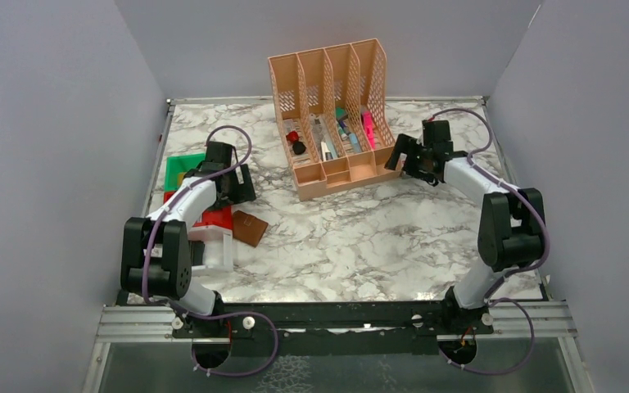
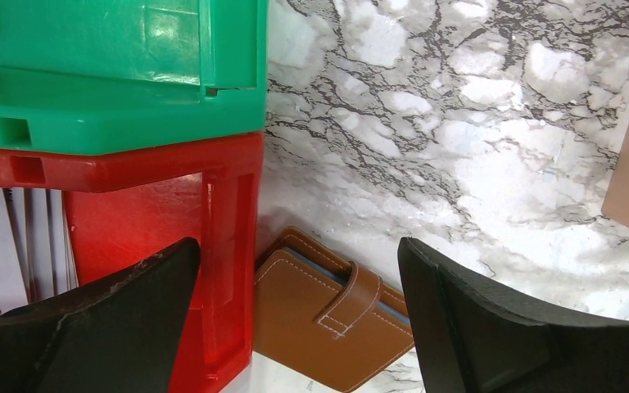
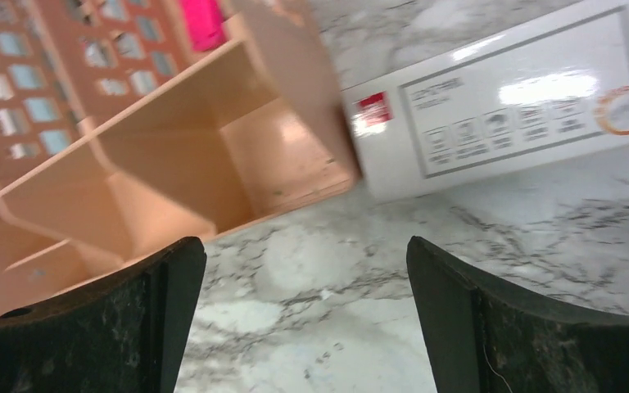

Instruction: Take the credit cards out of the card holder

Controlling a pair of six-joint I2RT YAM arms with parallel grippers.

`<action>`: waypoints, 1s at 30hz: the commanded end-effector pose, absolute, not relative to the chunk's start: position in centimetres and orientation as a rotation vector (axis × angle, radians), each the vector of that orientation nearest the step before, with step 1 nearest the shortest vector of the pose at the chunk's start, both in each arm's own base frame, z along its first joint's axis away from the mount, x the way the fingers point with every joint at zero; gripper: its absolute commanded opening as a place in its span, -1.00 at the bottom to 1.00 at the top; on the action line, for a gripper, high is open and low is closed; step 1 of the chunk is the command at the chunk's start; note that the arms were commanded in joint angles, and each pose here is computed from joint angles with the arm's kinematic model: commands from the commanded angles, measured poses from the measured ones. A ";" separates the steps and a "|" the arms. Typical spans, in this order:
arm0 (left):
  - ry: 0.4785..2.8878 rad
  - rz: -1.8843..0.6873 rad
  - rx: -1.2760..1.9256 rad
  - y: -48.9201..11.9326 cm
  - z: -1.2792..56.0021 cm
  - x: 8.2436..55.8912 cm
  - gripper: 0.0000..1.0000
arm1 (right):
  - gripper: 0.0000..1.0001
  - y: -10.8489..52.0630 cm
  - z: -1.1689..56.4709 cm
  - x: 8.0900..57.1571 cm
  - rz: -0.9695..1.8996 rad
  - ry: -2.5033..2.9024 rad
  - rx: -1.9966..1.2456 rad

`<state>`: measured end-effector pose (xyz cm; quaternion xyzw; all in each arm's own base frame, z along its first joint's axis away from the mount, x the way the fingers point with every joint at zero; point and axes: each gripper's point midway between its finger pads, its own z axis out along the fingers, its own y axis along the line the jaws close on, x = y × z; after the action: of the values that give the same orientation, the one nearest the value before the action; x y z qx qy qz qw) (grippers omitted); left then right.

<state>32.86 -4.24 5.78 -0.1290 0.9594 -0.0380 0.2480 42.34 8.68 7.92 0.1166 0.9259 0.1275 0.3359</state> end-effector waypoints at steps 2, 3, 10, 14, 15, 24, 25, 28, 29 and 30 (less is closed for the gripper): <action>2.511 -0.219 -0.304 -5.5 8.9 33.7 0.87 | 0.94 12.9 10.7 39.8 0.657 2.347 0.180; 2.500 -0.220 -0.300 -5.4 9.2 33.6 0.89 | 0.93 13.4 11.0 39.2 0.694 2.332 0.159; 2.456 -0.186 -0.318 -4.8 10.2 33.8 0.94 | 0.89 21.8 9.6 34.8 0.844 2.415 -0.189; 2.446 -0.188 -0.320 -4.8 10.6 33.8 0.94 | 0.88 26.8 9.0 34.2 0.835 2.405 -0.261; 2.440 -0.187 -0.320 -4.8 10.7 33.7 0.94 | 0.87 27.7 8.9 34.3 0.849 2.401 -0.266; 2.397 -0.115 -0.353 -3.5 11.5 33.3 0.97 | 0.85 33.0 8.3 37.5 0.809 2.351 -0.249; 2.397 -0.107 -0.353 -3.5 11.4 33.3 0.97 | 0.85 33.5 8.4 37.7 0.804 2.350 -0.254; 2.404 -0.091 -0.357 -3.2 11.2 33.4 0.98 | 0.85 34.9 8.3 38.5 0.788 2.338 -0.256; 2.407 -0.089 -0.359 -3.2 11.1 33.5 0.97 | 0.85 35.3 8.2 38.8 0.782 2.344 -0.250; 2.410 -0.089 -0.358 -3.2 11.1 33.5 0.97 | 0.85 35.5 8.0 39.2 0.775 2.351 -0.247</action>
<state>33.10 -3.89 10.86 -0.1292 0.9317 -0.0495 0.3357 36.56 33.62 7.13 -0.1039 0.9034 0.3035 0.2845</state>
